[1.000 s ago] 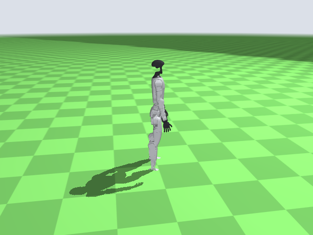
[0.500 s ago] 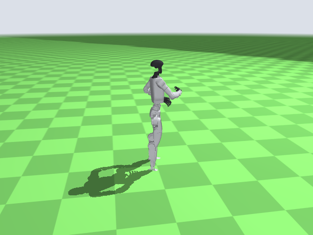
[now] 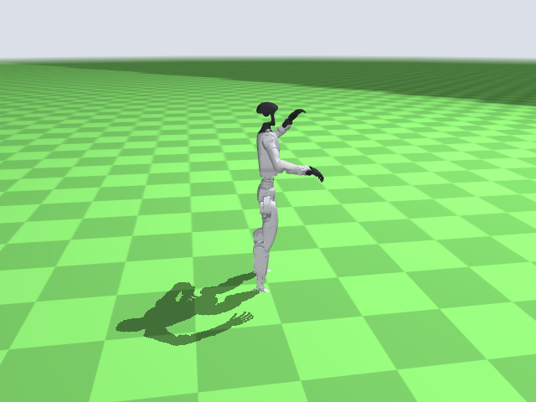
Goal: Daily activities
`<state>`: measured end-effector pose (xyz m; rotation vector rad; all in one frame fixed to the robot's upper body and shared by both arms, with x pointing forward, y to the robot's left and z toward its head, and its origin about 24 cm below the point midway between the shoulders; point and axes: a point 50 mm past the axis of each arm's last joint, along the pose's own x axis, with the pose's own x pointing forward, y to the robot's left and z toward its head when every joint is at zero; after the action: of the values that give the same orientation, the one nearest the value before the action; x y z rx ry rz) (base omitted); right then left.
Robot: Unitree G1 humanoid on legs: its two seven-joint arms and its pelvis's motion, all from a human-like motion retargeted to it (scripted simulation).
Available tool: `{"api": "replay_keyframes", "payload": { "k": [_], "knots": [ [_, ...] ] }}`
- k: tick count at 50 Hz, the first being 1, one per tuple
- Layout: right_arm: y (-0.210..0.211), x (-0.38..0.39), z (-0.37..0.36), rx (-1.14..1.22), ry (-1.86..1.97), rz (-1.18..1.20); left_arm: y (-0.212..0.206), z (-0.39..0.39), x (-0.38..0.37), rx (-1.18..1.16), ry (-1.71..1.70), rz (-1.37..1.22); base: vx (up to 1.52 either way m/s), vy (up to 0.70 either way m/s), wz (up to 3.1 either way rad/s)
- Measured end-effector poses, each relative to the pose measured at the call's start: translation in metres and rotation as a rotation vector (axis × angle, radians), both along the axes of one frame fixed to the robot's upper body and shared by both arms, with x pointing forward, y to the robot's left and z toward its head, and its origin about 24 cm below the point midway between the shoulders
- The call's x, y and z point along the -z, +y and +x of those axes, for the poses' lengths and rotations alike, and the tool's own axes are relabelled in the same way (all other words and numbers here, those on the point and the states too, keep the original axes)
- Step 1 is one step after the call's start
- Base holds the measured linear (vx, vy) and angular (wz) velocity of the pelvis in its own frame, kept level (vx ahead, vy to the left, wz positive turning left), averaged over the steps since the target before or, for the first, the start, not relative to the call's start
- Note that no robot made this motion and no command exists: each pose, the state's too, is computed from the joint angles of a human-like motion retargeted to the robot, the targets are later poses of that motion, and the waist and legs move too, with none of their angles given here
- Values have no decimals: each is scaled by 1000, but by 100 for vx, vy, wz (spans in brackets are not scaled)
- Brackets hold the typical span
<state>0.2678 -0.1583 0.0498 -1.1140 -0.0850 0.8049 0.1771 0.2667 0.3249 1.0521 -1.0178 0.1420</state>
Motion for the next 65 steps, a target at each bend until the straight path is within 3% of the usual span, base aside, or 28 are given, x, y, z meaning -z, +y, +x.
{"api": "replay_keyframes", "payload": {
  "k": [3,6,10,12,15,18,21,25,30,33,37,41,45,50,55,58,63,65],
  "knots": [
    [-42,9,-18,129,16,-34,-11,-13,-62,-140,-241,212,-5,5,-49],
    [-76,0,-32,219,-10,-61,4,-19,-118,-378,-368,270,-3,5,-51],
    [-81,3,-73,256,26,62,110,-33,-170,-868,-168,17,-6,5,-53],
    [-83,-13,-73,241,-3,112,174,-62,-158,-1124,45,-193,4,8,-56],
    [-71,-11,-85,262,24,262,219,-72,-108,-1309,411,-254,-3,6,-57],
    [-58,-9,-95,325,39,424,211,-15,-39,-1124,841,14,-2,6,-50],
    [-52,-10,-103,390,35,532,142,40,69,-611,1227,284,-2,5,-47],
    [-42,-19,-103,370,-1,588,44,31,173,-1,1533,404,-1,2,-40],
    [-45,-33,-99,340,-52,550,-17,-9,231,397,1794,474,2,-1,-15],
    [-50,-43,-95,332,-102,518,-23,-19,237,442,1834,501,6,-6,9],
    [-58,-59,-85,329,-198,471,-6,4,209,252,1641,481,6,-8,23],
    [-66,-77,-72,338,-330,429,42,47,110,-141,991,263,5,-7,25],
    [-69,-97,-58,359,-480,471,108,22,-7,-473,124,-165,3,-4,22],
    [-78,-119,-52,392,-639,533,144,-26,-56,-589,-409,-445,1,0,4],
    [-108,-101,-85,534,-598,429,116,-4,-17,-505,-130,-215,-2,0,-10],
    [-122,-76,-117,641,-453,372,89,7,55,-340,334,-104,0,0,0],
    [-131,-31,-168,863,-198,447,33,-17,168,93,1096,-166,0,0,0],
    [-139,-28,-168,934,-202,508,24,-16,175,187,1202,-181,3,2,8]
  ]
}}
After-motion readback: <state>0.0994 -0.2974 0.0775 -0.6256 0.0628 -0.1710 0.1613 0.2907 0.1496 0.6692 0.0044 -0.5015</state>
